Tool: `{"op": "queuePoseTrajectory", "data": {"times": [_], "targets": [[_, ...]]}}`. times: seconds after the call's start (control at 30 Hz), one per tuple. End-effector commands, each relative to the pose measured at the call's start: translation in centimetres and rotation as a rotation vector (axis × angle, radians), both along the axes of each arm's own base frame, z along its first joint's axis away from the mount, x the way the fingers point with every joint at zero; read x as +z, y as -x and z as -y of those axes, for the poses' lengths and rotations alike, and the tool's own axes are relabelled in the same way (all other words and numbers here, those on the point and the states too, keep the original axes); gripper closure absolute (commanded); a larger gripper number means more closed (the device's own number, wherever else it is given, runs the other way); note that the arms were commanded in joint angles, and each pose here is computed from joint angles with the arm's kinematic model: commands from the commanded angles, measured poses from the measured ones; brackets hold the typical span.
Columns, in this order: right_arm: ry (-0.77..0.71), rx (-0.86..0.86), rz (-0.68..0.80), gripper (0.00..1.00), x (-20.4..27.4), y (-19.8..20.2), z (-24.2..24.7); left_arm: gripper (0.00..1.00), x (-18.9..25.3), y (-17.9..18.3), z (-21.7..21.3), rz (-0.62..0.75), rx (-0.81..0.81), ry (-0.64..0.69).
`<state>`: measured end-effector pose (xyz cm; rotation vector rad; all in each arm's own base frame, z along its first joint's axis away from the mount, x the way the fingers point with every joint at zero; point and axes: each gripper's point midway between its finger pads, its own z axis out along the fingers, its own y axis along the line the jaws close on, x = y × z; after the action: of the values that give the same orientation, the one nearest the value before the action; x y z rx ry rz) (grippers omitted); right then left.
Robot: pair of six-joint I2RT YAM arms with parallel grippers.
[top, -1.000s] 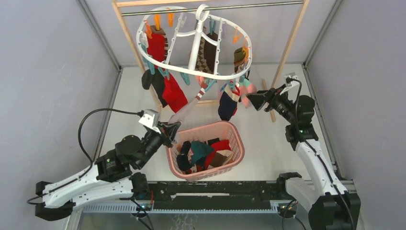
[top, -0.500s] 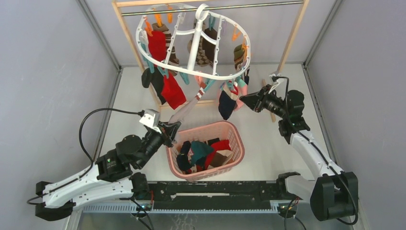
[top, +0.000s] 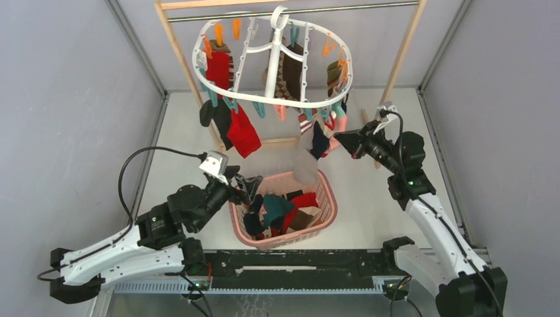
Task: Remove the socks clipped to the hanger
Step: Remove the sock from the hanger.
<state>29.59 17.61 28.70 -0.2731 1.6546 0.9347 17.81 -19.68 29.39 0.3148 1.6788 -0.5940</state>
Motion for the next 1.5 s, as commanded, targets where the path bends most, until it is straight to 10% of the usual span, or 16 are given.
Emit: {"op": "queuePoseTrajectory", "data": {"times": [0.0,0.83,1.47], "targets": [[0.007,-0.077,0.075,1.0,3.2,0.4,1.5,0.15,2.2,0.3,0.5,0.003,-0.028,0.06],[-0.008,-0.473,0.016,1.0,4.3,-0.3,12.1,0.11,2.2,0.5,1.0,-0.01,-0.048,0.047],[-0.09,-0.267,0.085,1.0,7.6,6.4,7.4,0.11,2.5,0.9,1.7,-0.019,-0.085,0.063]]}}
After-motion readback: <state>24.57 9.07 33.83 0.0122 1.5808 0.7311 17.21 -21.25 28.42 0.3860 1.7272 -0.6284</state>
